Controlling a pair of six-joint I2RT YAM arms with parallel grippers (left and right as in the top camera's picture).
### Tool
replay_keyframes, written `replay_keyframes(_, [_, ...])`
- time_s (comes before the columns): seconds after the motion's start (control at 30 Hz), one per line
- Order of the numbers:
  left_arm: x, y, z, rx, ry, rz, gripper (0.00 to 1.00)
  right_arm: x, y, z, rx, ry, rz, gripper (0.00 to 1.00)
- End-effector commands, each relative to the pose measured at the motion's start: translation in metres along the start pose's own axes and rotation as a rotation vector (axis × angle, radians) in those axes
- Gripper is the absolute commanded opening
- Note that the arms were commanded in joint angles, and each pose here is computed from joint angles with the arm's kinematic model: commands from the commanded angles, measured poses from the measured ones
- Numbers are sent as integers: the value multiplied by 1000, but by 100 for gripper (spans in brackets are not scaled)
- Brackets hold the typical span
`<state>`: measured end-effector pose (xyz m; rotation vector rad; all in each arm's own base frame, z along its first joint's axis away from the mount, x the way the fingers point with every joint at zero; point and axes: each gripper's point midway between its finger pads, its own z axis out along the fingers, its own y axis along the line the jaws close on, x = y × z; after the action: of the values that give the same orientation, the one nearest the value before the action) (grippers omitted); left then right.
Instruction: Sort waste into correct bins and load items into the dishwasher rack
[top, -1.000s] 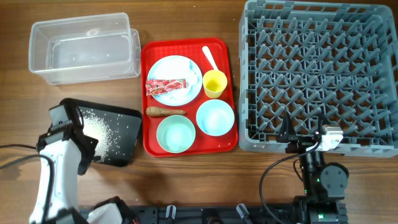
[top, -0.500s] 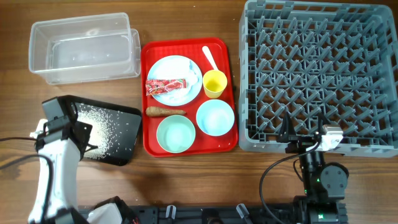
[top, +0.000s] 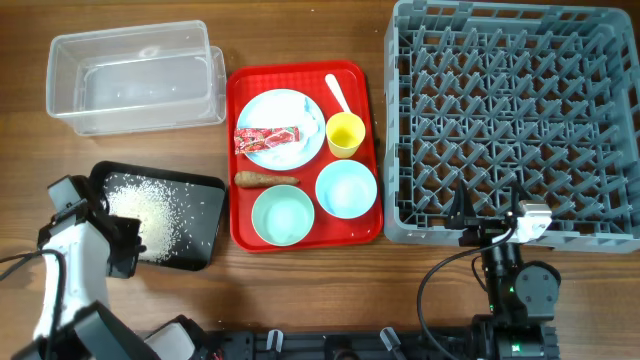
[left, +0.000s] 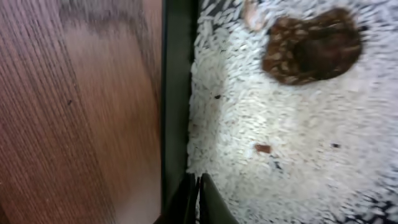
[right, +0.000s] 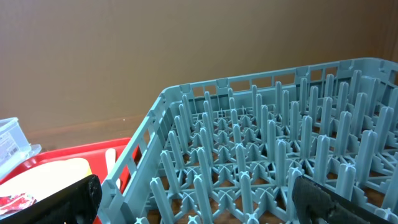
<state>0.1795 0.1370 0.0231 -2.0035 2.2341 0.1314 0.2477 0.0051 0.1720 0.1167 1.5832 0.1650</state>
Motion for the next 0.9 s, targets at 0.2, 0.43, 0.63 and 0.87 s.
replay_keyframes(0.2, [89,-94,-61,498,25,833,5,0,2,0,-11,-3,7,100])
replay_keyframes(0.43, [132,-129,-10,461,67,1052,4,0,2,0,-11,-3,7,100])
replay_keyframes(0.63, [129,-159,-7,551,9,1036,4,0,2,0,-11,-3,7,100])
replay_keyframes(0.87, [122,-184,-19,639,-31,891,5,0,2,0,-11,-3,7,100])
